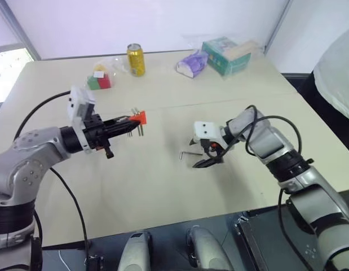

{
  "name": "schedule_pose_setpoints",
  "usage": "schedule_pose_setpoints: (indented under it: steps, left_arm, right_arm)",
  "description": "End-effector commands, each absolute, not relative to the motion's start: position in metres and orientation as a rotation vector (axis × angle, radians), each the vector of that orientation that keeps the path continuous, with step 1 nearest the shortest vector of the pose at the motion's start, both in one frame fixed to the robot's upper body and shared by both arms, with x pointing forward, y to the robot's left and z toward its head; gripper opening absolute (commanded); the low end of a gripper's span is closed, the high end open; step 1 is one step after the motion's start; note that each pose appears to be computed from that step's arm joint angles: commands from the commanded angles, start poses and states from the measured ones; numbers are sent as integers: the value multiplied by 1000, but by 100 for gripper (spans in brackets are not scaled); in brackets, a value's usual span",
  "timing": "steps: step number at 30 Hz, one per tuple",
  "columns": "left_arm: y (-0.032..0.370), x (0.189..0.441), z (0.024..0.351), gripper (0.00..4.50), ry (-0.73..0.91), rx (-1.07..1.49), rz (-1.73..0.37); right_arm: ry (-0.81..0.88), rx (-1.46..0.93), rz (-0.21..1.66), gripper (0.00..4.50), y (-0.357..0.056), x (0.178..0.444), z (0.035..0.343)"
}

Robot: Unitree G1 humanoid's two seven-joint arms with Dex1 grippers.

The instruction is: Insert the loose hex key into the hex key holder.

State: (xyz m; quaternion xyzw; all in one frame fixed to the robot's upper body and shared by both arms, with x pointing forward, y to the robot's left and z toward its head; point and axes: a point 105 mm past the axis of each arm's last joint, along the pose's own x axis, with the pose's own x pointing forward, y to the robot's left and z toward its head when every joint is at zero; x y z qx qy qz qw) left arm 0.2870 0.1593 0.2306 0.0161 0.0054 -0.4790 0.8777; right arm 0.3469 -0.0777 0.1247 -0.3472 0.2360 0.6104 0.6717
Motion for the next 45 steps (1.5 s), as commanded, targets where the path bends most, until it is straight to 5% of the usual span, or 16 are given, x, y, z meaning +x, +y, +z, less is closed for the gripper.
schedule_pose_setpoints:
  steps: [1, 13, 17, 23, 27, 30, 40, 45]
  left_arm:
    - [159, 280, 243, 0, -47, 52, -996]
    - [159, 279, 244, 0, -55, 50, -973]
    - [158, 279, 244, 0, -58, 52, -973]
    - [157, 281, 245, 0, -58, 58, -977]
    - [158, 281, 245, 0, -57, 60, -976]
    - [159, 282, 244, 0, -61, 55, -969]
    - [156, 295, 248, 0, -109, 41, -933]
    - [153, 306, 251, 0, -132, 33, -926]
  right_arm:
    - [506, -780, 1331, 444, -69, 359, 129]
    - [507, -901, 1274, 444, -83, 382, 115]
    - [494, -919, 1243, 324, -85, 388, 113]
    - [496, -915, 1244, 6, -82, 388, 108]
    - [471, -899, 1227, 6, -81, 388, 109]
    - [291, -833, 1136, 6, -70, 399, 129]
    - [-552, -510, 648, 6, -56, 401, 279]
    - [-673, -170, 485, 6, -70, 390, 332]
